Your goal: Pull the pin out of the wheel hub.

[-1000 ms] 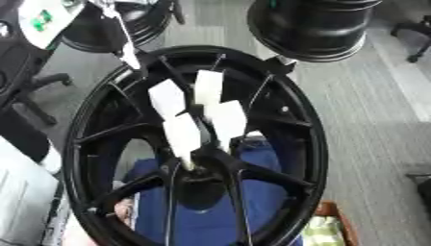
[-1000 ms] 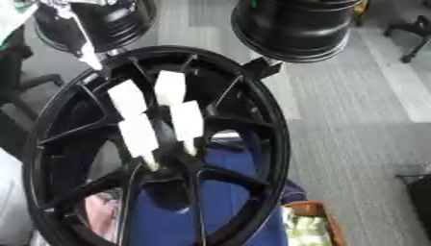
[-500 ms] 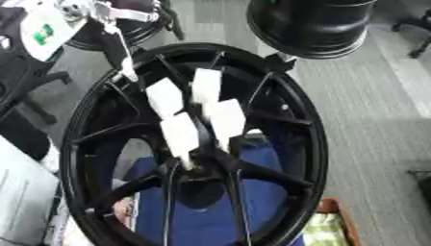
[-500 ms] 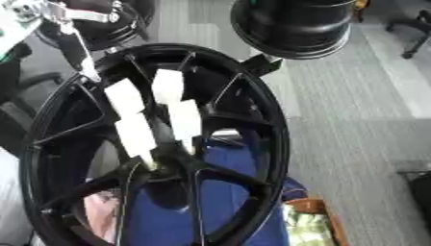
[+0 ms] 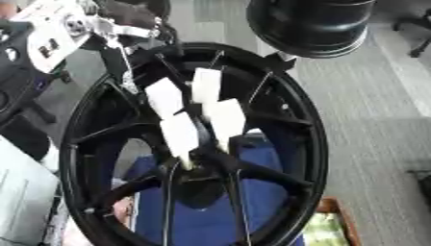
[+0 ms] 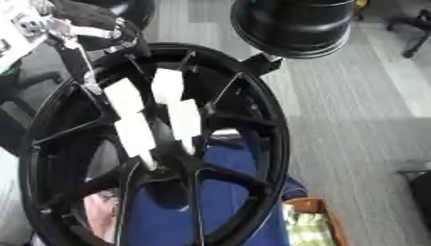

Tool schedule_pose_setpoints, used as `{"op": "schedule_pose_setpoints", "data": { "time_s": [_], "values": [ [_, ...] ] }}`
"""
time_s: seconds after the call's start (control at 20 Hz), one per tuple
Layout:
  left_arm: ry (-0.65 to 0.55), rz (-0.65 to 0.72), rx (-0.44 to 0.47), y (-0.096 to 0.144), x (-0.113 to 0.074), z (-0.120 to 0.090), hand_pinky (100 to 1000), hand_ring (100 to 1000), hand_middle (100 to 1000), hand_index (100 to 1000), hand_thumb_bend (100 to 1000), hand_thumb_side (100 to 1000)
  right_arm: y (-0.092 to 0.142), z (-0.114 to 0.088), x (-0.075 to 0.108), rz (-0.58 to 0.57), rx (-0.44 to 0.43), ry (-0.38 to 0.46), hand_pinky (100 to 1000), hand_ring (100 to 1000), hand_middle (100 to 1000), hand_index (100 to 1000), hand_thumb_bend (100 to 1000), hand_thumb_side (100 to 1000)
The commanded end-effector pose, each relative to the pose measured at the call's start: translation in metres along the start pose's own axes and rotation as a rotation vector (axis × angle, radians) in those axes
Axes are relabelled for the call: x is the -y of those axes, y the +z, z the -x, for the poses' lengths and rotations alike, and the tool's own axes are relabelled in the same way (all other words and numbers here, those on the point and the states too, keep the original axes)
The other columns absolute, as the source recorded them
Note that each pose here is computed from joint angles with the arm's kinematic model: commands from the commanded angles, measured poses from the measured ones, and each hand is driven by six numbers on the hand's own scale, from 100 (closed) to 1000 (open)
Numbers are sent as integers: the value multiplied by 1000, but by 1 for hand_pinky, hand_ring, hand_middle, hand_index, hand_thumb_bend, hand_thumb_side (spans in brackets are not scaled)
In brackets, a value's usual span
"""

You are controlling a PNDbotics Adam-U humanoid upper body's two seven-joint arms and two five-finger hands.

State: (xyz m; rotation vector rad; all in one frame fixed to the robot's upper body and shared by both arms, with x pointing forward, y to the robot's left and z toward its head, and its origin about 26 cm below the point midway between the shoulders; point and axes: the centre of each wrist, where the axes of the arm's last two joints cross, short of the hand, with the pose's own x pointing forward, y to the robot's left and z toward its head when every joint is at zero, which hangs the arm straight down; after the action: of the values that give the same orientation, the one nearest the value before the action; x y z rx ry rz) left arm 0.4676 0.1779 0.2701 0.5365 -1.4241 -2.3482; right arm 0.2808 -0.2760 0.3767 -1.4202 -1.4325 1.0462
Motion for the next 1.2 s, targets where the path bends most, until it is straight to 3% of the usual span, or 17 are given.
{"op": "schedule_pose_setpoints", "data": {
  "time_s": [0.05, 0.75, 1.2],
  "values": [
    [-205, 262, 191, 11, -8, 1, 818, 835, 789, 876, 727, 265, 2, 1, 8, 25, -19, 12, 890, 882, 829, 878, 100, 117],
    [-156, 228, 250, 14, -10, -27, 783, 800, 756, 857, 634, 311, 2, 2, 4, 24, -28, 18, 890, 882, 830, 879, 100, 118],
    [-91, 230, 211, 21, -8, -32, 759, 770, 709, 831, 597, 365, 2, 3, 1, 19, -27, 26, 890, 882, 830, 879, 100, 108]
  ]
}}
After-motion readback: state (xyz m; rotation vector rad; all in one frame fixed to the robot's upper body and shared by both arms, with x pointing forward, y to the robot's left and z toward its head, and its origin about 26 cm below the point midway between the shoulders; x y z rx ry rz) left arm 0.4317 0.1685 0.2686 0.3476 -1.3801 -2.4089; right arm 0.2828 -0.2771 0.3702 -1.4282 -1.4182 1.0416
